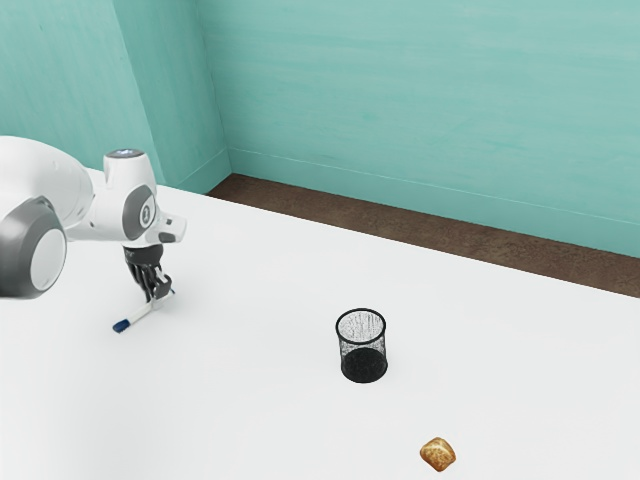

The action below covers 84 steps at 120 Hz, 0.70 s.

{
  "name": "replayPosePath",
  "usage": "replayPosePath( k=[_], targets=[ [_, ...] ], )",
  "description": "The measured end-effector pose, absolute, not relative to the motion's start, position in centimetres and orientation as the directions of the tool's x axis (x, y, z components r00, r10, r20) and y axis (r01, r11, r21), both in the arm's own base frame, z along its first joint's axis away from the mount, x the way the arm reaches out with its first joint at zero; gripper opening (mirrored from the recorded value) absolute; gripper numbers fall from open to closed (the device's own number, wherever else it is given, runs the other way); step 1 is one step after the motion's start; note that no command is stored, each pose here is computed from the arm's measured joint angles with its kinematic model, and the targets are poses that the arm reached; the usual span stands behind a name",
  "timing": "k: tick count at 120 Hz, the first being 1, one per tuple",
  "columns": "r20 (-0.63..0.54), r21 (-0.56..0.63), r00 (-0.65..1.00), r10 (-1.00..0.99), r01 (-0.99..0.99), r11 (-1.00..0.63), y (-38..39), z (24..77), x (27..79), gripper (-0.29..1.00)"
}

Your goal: Put the marker into the pen holder.

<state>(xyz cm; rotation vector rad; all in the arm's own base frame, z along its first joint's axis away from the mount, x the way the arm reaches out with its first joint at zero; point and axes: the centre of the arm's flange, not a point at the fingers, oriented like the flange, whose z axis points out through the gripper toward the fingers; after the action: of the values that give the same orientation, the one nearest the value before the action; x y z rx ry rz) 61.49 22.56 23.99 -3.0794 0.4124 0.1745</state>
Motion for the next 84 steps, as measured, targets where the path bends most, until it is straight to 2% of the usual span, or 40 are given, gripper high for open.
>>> replayPosePath(
  k=[28, 56, 68, 84],
  targets=[
    [-0.069, -0.028, 0.961, -0.266, -0.269, -0.963, 22.4, 26.1, 61.8, -0.01],
    [0.217, -0.103, 0.943, -0.254, -0.237, -0.966, 19.4, 33.5, 63.2, -0.02],
    [0.363, -0.152, 0.894, -0.265, -0.223, -0.963, 17.5, 38.9, 63.8, -0.03],
    [0.466, -0.180, 0.840, -0.277, -0.216, -0.960, 15.2, 42.8, 64.2, -0.04]
  ],
)
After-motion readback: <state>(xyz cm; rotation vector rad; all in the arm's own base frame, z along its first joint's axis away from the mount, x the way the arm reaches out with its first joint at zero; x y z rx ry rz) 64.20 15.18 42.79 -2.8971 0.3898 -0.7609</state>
